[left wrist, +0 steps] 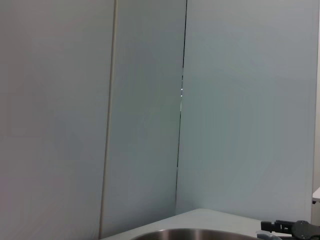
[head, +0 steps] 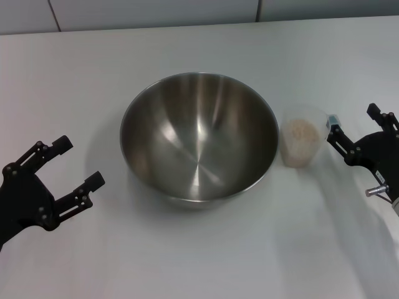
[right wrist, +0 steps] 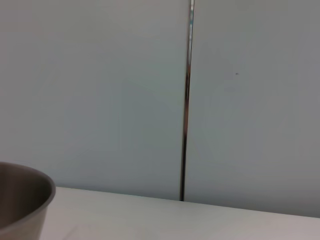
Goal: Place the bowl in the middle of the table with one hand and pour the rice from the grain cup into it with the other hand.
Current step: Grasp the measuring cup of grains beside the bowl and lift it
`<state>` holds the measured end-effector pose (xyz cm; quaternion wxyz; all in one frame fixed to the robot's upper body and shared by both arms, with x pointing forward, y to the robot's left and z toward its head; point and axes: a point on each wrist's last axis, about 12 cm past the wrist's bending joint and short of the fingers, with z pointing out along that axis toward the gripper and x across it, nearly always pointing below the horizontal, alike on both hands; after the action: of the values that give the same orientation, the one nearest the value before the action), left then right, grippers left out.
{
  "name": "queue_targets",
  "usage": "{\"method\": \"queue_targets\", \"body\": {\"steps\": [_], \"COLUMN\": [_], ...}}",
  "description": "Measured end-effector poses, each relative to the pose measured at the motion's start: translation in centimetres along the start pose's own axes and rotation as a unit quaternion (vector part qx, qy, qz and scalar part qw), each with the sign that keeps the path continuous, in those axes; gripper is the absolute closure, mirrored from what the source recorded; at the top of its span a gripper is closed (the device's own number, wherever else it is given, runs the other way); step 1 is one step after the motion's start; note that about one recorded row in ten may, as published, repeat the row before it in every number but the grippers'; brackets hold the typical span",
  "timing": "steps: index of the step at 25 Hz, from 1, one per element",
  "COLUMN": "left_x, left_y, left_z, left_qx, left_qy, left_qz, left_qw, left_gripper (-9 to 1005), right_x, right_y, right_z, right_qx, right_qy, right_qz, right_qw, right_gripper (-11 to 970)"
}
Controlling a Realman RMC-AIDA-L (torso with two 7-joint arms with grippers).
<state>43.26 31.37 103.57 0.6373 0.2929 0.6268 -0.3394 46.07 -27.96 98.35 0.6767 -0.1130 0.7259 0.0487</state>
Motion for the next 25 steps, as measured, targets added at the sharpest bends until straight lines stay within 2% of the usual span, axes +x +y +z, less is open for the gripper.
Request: {"method": "queue_targets", "body": {"steps": [11, 16, 25], "left_x": [-0.06, -0.05, -0.05], "left_y": [0.01, 0.01, 0.01], "left_z": [-0.02, -0.02, -0.02], "left_qx": [0.001, 0.001, 0.001], "left_qy": [-0.001, -0.001, -0.001], "left_qz": [-0.005, -0.005, -0.005], "left_qw": [1.000, 1.000, 1.000], "left_gripper": [132, 133, 133], "right_x": [0.00, -0.08, -0.26], "right_y": [0.42, 0.52, 0.57], "right_z": [0.03, 0.08, 0.43], "right_qx": [-0.007, -0.010, -0.014], "right_qy": [-0.001, -0.003, -0.006], "right_qz": [0.004, 0.004, 0.003], "right_qw": [1.000, 1.000, 1.000], "right_gripper": [244, 471, 708]}}
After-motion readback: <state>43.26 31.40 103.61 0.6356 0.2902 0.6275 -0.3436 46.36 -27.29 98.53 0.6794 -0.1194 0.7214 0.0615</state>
